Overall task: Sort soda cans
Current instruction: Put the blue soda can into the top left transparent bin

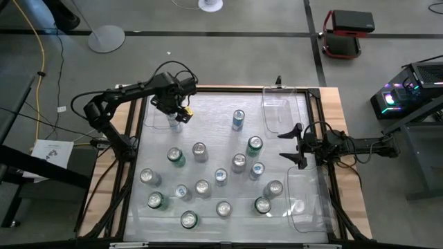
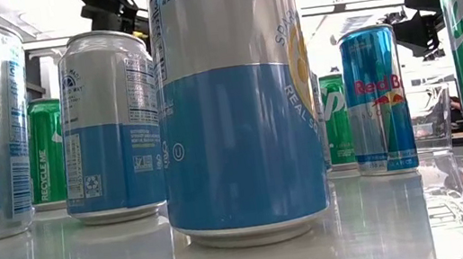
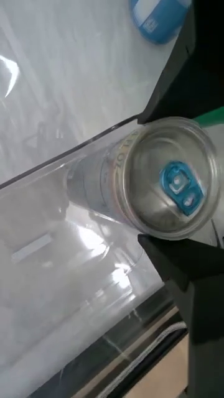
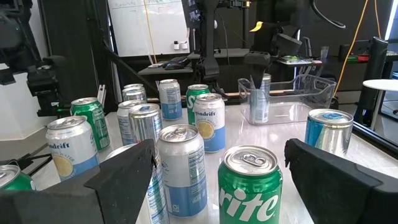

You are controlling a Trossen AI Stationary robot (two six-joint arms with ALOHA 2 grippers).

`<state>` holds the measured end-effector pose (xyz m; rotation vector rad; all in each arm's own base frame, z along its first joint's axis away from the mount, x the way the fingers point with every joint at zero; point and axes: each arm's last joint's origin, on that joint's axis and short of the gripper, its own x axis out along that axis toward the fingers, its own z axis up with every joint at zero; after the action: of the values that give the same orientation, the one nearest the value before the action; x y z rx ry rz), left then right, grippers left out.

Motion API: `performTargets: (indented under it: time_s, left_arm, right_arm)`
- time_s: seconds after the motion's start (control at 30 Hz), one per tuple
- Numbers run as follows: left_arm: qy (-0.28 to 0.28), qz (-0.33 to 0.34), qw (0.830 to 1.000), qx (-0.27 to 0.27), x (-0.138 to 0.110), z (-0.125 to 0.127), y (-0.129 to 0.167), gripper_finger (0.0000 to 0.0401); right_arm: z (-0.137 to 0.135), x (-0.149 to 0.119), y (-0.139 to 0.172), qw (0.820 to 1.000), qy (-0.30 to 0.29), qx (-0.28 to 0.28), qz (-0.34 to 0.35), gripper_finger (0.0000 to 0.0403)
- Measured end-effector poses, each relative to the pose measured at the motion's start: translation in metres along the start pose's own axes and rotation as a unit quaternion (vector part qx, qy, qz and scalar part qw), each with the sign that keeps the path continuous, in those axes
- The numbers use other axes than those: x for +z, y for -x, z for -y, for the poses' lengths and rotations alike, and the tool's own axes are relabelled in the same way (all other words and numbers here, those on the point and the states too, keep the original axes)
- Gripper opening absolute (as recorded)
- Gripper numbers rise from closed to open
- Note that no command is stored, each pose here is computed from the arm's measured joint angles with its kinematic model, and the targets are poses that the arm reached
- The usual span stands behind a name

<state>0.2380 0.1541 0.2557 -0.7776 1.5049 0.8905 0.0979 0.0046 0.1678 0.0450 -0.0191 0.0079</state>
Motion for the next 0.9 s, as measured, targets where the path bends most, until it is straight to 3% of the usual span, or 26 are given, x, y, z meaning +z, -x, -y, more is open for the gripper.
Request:
performTargets:
  time_s: [0.47, 0.7, 0.9]
  left_arm:
    - [-0.017, -0.011, 1.0, -0.017, -0.012, -0.013, 0.014, 0.0297]
    - [0.003, 0.063, 0.997, -0.052, -0.033, -0.036, 0.045, 0.0297]
    - [-0.043, 0.143, 0.984, -0.101, -0.057, -0.037, 0.071, 0.0298]
  right_arm:
    - [0.0, 0.0, 0.0, 1.0, 0.0, 0.0, 0.0, 0.035]
    - [0.0, 0.0, 0.0, 1.0, 0.0, 0.0, 0.0, 0.035]
    - [0.0, 0.0, 0.0, 1.0, 0.0, 0.0, 0.0, 0.035]
